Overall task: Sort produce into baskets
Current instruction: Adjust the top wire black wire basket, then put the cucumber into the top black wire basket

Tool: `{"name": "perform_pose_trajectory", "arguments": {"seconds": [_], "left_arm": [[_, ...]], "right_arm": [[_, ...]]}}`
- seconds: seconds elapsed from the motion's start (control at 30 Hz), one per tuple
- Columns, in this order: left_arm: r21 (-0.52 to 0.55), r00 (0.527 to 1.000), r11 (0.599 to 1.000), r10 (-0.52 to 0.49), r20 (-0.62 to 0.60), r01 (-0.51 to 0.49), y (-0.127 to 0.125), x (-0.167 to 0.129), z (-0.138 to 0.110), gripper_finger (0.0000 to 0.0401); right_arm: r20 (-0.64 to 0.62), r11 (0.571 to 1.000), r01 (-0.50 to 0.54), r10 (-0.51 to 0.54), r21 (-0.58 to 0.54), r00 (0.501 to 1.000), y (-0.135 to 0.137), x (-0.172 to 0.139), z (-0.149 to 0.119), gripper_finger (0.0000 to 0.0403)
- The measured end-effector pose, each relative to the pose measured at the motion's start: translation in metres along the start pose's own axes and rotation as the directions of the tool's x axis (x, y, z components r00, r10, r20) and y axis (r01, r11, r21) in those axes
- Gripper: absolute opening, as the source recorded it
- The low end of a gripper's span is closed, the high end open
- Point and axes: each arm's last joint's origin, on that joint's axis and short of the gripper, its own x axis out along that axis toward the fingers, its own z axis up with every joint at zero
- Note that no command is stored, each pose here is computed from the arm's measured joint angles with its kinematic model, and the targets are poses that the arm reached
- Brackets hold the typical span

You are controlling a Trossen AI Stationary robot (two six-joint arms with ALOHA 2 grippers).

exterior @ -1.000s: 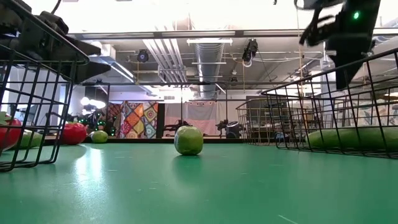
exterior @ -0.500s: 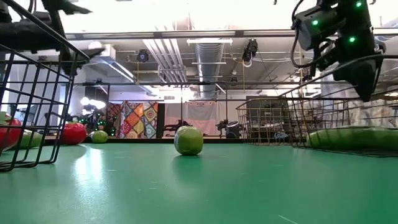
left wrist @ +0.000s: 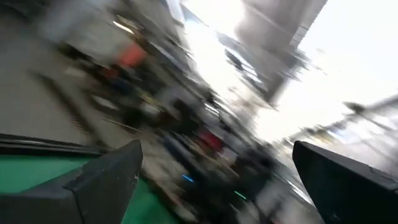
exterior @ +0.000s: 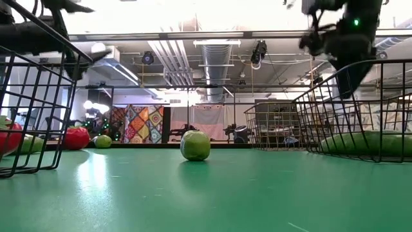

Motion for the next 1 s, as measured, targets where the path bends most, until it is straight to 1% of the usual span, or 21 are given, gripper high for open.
{"name": "perform_pose_trajectory", "arguments": {"seconds": [0.07,0.13,0.2,0.3,0.37,0.47,0.53,0.57,0.6,0.63,0.67,0.7,0.73,0.77,0.8,0.83,0.87,0.9,0.93,1.0], "left_arm": [[-0.034,0.993,0.995,-0.092,-0.072,0.09,-0.003,0.002,-0.003,0.0398],[-0.059,0.983,0.991,-0.128,-0.132,0.121,-0.004,0.004,-0.008,0.0398],[-0.075,0.979,0.99,-0.128,-0.161,0.117,-0.005,0.007,-0.013,0.0398],[-0.091,0.971,0.988,-0.14,-0.194,0.124,-0.007,0.011,-0.02,0.0398],[-0.095,0.962,0.982,-0.178,-0.207,0.161,-0.012,0.013,-0.025,0.0398],[-0.072,0.95,0.978,-0.21,-0.231,0.198,-0.02,0.015,-0.037,0.0398],[-0.063,0.938,0.981,-0.196,-0.285,0.186,-0.028,0.02,-0.045,0.0398],[-0.067,0.928,0.986,-0.168,-0.333,0.154,-0.032,0.024,-0.049,0.0398],[-0.055,0.908,0.994,-0.113,-0.403,0.099,-0.035,0.028,-0.055,0.0398],[-0.009,0.872,0.999,-0.031,-0.488,0.031,-0.038,0.034,-0.061,0.0398],[0.058,0.823,0.997,0.067,-0.564,-0.041,-0.041,0.04,-0.064,0.0398],[0.14,0.761,0.982,0.186,-0.622,-0.125,-0.042,0.044,-0.067,0.0398],[0.234,0.69,0.947,0.32,-0.649,-0.22,-0.043,0.047,-0.068,0.0398],[0.312,0.625,0.899,0.438,-0.646,-0.307,-0.046,0.051,-0.066,0.0398],[0.38,0.561,0.838,0.544,-0.624,-0.391,-0.05,0.055,-0.062,0.0398],[0.429,0.489,0.774,0.629,-0.604,-0.465,-0.054,0.057,-0.057,0.0398],[0.481,0.402,0.701,0.704,-0.585,-0.527,-0.056,0.059,-0.053,0.0398],[0.527,0.312,0.628,0.762,-0.568,-0.573,-0.059,0.061,-0.049,0.0398],[0.571,0.228,0.565,0.801,-0.554,-0.596,-0.062,0.062,-0.046,0.0398],[0.652,0.088,0.46,0.85,-0.519,-0.603,-0.068,0.065,-0.043,0.0398]], "right_arm": [[0.049,0.993,-0.114,0.116,-0.036,0.992,0.017,-0.001,0.002,0.0249],[0.074,0.977,-0.181,0.189,-0.112,0.979,0.029,0.0,0.004,0.0249],[0.089,0.971,-0.19,0.204,-0.148,0.975,0.034,0.0,0.005,0.0249],[0.1,0.969,-0.189,0.206,-0.157,0.973,0.036,-0.003,0.007,0.0249],[0.108,0.968,-0.195,0.213,-0.157,0.971,0.035,-0.005,0.007,0.0249],[0.118,0.966,-0.206,0.225,-0.158,0.967,0.035,-0.011,0.008,0.0249],[0.112,0.964,-0.214,0.233,-0.157,0.966,0.035,-0.02,0.007,0.0249],[0.103,0.963,-0.215,0.233,-0.16,0.967,0.035,-0.025,0.006,0.0249],[0.098,0.963,-0.216,0.233,-0.161,0.967,0.036,-0.032,0.004,0.0249],[0.103,0.962,-0.216,0.235,-0.166,0.966,0.036,-0.039,0.002,0.0249],[0.122,0.961,-0.214,0.237,-0.175,0.964,0.037,-0.046,0.001,0.0248],[0.149,0.96,-0.211,0.24,-0.185,0.959,0.038,-0.054,0.0,0.0247],[0.182,0.959,-0.206,0.242,-0.194,0.953,0.039,-0.062,0.0,0.0246],[0.214,0.958,-0.203,0.245,-0.202,0.946,0.04,-0.068,0.0,0.0244],[0.239,0.957,-0.201,0.25,-0.209,0.938,0.041,-0.074,-0.001,0.0242],[0.26,0.955,-0.201,0.255,-0.218,0.931,0.043,-0.08,-0.001,0.024],[0.28,0.953,-0.2,0.26,-0.226,0.924,0.044,-0.084,-0.002,0.0237],[0.294,0.952,-0.198,0.264,-0.235,0.919,0.046,-0.087,-0.004,0.0235],[0.301,0.948,-0.195,0.268,-0.25,0.915,0.047,-0.089,-0.006,0.0233],[0.314,0.944,-0.182,0.267,-0.274,0.911,0.051,-0.09,-0.01,0.0229]]}}
